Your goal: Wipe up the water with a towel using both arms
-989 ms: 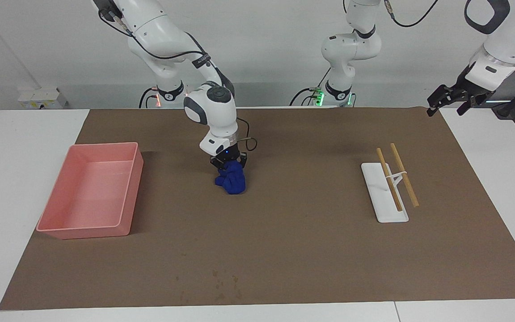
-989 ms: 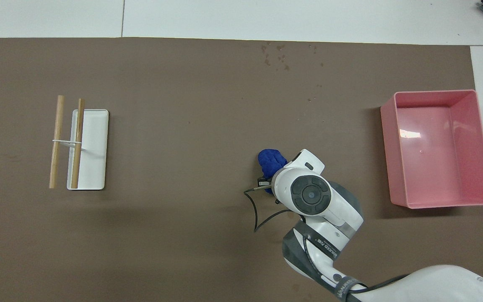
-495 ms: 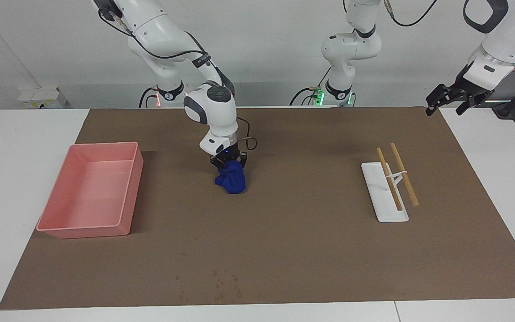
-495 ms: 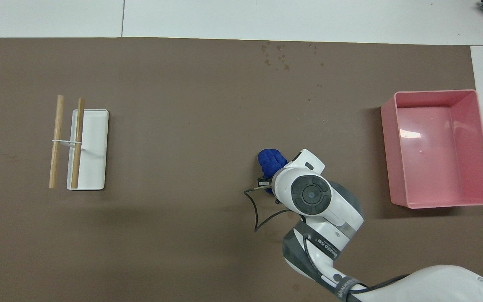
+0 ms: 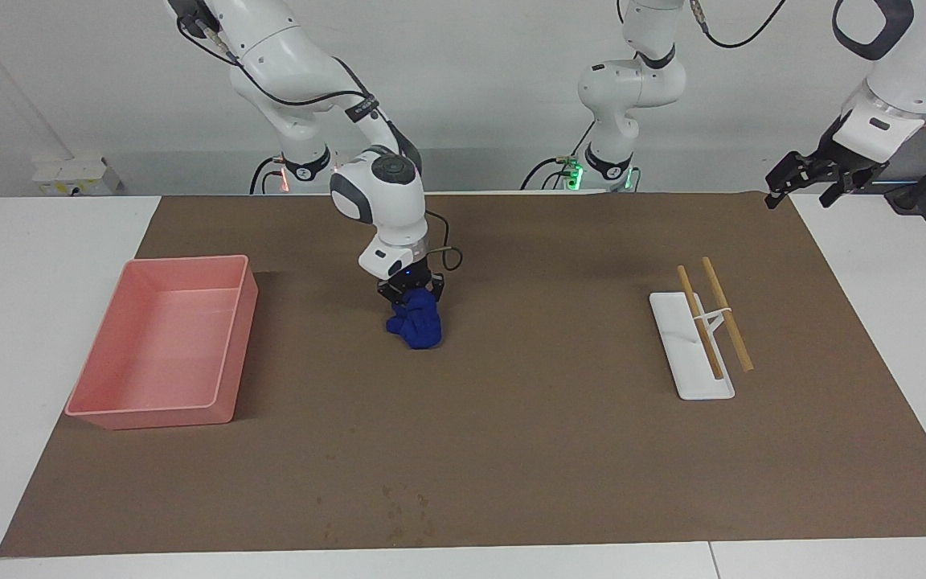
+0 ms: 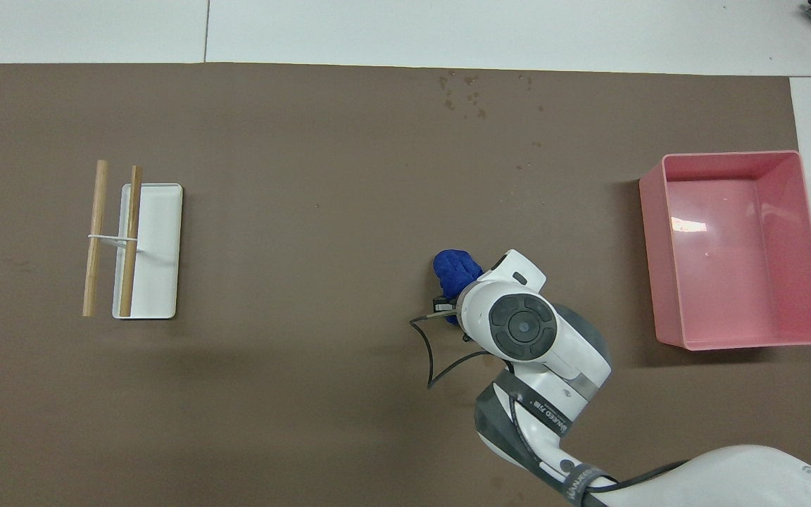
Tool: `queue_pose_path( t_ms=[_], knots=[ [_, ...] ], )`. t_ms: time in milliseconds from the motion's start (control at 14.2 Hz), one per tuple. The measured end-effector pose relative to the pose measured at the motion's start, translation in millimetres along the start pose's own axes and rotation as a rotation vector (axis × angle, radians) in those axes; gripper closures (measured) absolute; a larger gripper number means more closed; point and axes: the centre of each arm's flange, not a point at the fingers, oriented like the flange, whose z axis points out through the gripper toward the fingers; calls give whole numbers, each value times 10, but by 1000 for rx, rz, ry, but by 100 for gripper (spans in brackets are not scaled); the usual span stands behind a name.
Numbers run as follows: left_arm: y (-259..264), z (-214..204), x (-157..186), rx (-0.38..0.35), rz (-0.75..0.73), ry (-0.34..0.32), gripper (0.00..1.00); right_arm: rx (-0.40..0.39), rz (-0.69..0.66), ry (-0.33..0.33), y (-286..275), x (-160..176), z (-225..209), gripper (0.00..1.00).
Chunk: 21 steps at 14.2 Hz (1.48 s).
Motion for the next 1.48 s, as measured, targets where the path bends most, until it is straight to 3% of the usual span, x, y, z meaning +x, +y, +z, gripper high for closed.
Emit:
queue_pose_path(
  t_ms=[141,283,1484],
  knots=[
    [0,0,0,0,0,0,0,-108,13,-178,-218,-345,-42,83],
    [0,0,0,0,0,0,0,-155,0,-250,-374,-589,-59,83],
    [-1,0,0,0,0,0,0,-152,5,-264,-367,-583,-46,83]
  ],
)
